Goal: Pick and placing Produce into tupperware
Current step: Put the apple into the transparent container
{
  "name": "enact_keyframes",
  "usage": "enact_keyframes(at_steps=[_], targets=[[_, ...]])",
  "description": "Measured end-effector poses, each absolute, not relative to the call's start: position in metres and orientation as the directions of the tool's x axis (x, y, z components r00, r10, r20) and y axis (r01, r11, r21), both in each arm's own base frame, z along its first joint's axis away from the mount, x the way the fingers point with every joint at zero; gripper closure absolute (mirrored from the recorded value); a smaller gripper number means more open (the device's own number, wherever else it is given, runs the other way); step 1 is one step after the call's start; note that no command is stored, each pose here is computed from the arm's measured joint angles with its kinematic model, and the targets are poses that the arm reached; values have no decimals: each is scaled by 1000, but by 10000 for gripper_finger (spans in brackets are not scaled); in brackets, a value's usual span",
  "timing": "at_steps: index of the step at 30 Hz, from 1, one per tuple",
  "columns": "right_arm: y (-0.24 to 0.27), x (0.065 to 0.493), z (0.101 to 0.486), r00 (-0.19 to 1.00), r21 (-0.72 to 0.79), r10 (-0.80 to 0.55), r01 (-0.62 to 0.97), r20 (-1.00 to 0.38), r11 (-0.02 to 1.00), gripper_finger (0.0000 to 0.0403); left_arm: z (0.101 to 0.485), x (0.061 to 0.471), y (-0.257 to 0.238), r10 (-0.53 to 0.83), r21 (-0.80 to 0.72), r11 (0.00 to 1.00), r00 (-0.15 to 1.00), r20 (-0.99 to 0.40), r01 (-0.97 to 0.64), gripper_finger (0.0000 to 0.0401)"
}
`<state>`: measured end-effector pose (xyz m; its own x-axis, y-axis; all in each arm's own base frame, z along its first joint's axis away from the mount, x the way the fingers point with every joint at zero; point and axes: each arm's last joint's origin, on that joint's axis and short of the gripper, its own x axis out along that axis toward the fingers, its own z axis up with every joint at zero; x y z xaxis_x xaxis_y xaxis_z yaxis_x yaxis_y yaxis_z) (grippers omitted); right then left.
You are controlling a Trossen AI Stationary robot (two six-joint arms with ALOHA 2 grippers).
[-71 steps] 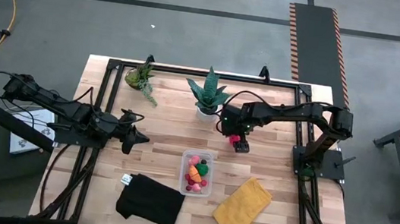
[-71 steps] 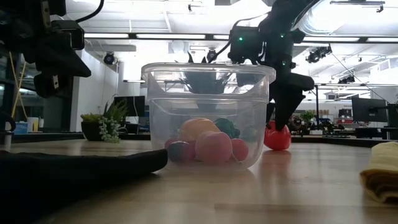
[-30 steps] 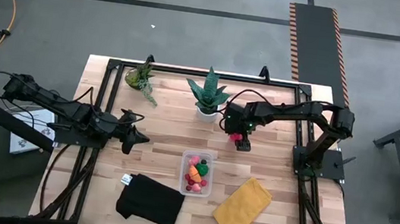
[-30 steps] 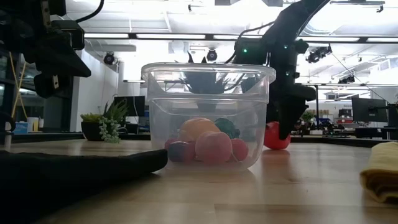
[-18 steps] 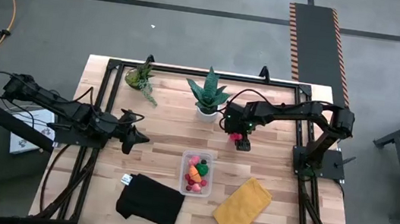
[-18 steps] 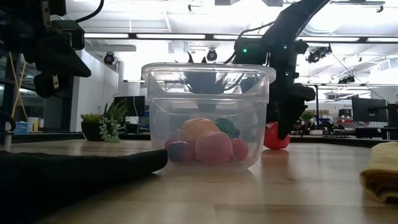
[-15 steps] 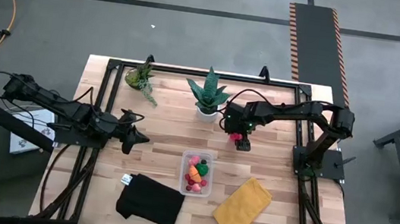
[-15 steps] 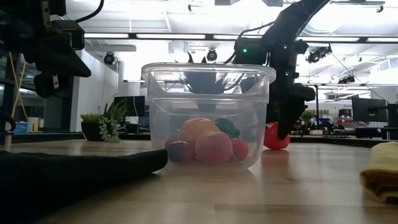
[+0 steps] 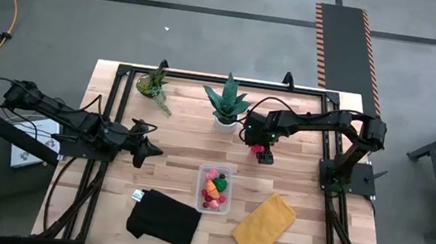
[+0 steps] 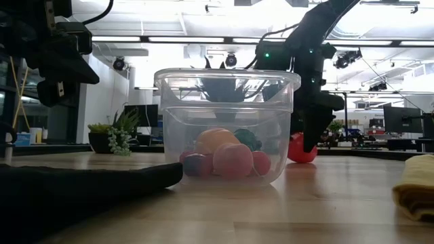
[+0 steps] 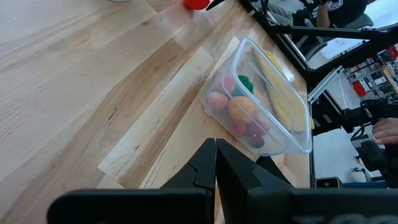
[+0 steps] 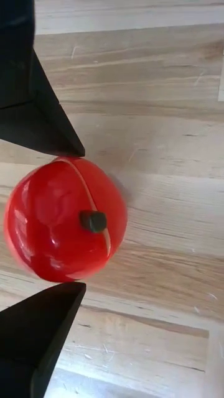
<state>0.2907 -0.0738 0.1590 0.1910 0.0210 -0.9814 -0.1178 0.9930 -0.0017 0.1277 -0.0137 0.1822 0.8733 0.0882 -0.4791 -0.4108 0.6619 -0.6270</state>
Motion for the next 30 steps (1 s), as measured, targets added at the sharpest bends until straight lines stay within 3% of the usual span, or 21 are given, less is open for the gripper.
enact_keyframes(at_steps=[21,30], targets=[[-74,291,159,189,-8,15,-117,-982,993,70,182,128,-14,88,-627,662,873,-479,-410,400],[-74,291,159,190,-7,15,-114,-982,993,103,182,128,-14,88,-627,662,873,-479,-411,400]])
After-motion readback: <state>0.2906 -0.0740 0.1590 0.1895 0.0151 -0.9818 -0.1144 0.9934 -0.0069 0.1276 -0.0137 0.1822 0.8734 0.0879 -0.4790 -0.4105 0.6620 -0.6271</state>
